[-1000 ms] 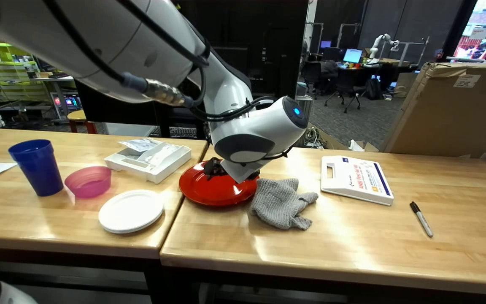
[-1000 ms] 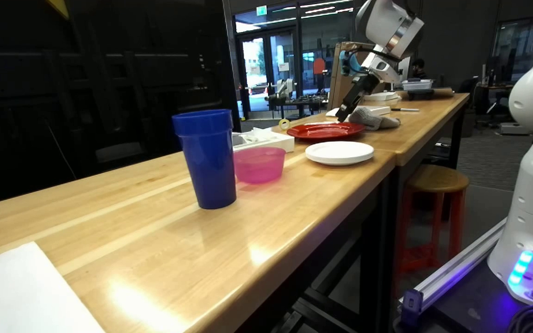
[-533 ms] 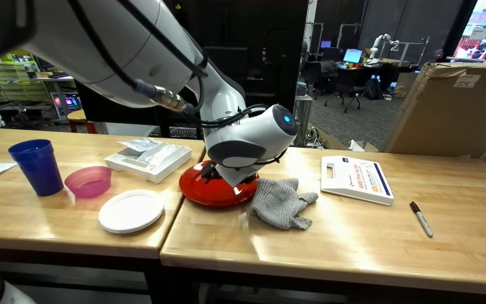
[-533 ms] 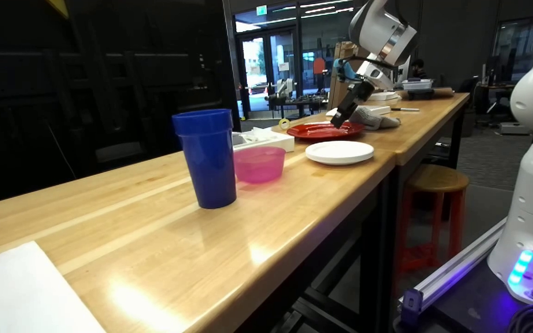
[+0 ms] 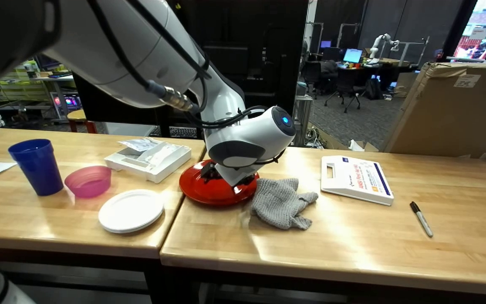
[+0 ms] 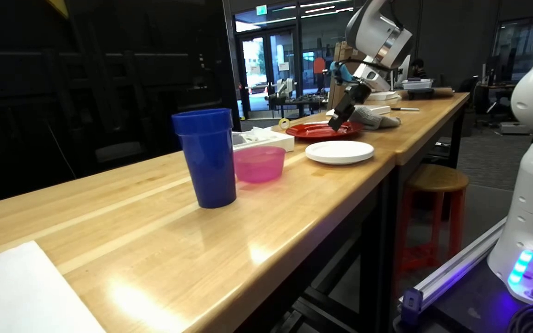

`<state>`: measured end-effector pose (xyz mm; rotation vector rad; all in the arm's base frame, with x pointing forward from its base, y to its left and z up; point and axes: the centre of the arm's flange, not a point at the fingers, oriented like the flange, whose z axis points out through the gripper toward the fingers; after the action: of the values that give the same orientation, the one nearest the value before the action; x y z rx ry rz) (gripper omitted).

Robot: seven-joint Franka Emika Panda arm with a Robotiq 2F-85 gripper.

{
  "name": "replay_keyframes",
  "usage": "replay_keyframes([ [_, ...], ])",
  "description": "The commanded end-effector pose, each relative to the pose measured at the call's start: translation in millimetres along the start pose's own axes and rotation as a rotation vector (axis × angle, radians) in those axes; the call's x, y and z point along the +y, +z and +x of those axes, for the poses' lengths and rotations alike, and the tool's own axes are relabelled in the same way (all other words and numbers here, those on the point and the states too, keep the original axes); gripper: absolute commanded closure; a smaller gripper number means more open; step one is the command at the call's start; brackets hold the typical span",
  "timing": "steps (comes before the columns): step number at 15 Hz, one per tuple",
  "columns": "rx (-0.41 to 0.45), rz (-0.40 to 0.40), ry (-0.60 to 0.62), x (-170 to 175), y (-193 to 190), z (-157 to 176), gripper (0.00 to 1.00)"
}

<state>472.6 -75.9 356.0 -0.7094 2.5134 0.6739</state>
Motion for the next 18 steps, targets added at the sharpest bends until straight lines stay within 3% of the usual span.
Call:
replay_keyframes([
  [1, -0.027, 0.014, 0.005, 3, -6, -9, 0.00],
  [18, -0.015, 0.000, 0.018, -6, 5, -8, 0.00],
])
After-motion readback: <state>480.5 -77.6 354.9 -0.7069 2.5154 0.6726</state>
